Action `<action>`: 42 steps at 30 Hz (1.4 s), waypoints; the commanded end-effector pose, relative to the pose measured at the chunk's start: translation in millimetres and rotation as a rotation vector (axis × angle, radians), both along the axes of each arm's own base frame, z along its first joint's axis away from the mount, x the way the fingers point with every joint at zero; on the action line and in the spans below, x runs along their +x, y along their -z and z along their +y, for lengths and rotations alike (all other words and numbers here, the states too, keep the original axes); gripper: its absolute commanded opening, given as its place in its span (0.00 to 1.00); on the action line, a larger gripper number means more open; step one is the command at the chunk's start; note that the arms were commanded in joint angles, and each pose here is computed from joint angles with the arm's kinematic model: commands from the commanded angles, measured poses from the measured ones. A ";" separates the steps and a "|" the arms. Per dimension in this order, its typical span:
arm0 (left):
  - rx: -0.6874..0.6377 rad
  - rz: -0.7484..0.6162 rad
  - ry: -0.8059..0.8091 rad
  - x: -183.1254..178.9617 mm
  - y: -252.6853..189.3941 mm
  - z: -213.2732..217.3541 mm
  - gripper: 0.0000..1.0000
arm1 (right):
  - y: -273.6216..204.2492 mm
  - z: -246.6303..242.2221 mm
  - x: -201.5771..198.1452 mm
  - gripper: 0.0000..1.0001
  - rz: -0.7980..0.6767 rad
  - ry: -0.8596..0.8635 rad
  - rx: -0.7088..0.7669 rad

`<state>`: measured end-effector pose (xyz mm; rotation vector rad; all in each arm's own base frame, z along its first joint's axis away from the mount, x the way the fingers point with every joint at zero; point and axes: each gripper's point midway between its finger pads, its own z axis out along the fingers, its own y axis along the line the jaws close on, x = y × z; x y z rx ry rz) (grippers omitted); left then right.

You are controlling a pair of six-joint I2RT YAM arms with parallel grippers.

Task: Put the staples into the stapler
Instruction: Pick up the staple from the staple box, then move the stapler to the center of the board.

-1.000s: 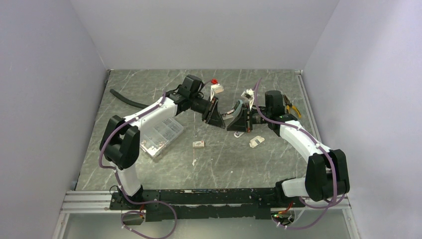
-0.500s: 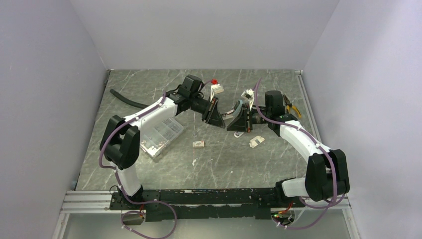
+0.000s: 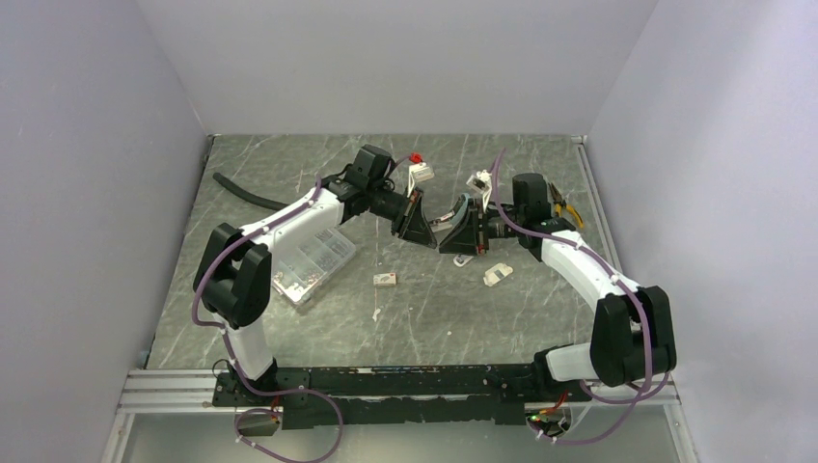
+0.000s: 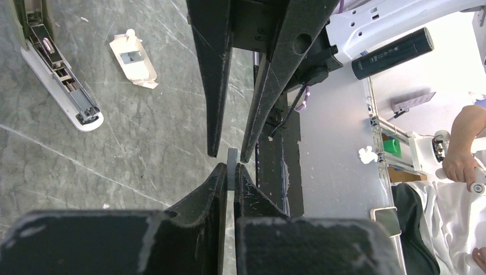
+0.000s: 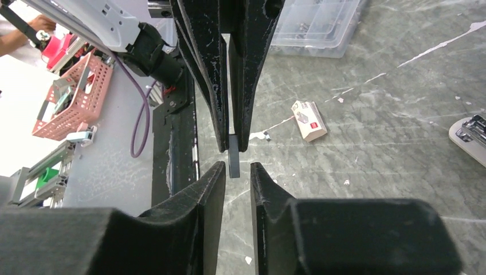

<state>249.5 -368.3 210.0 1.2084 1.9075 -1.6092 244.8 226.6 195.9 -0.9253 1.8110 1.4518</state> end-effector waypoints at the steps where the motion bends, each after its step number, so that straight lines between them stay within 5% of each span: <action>1: -0.049 -0.051 0.039 -5.3 -16.8 -1.0 0.03 | -18.2 1.0 10.0 0.32 -0.077 -0.003 0.008; 9: -0.020 -0.020 -0.075 9.7 -9.3 0.2 0.03 | -30.8 -20.4 29.2 0.50 -0.113 0.077 -0.004; 26: 0.071 0.404 -0.576 123.2 64.5 18.2 0.06 | -37.8 -59.5 44.6 0.51 -0.281 0.260 -0.082; 42: 0.141 0.628 -0.772 166.5 104.5 21.3 0.04 | -29.8 -67.4 46.7 0.50 -0.268 0.282 -0.104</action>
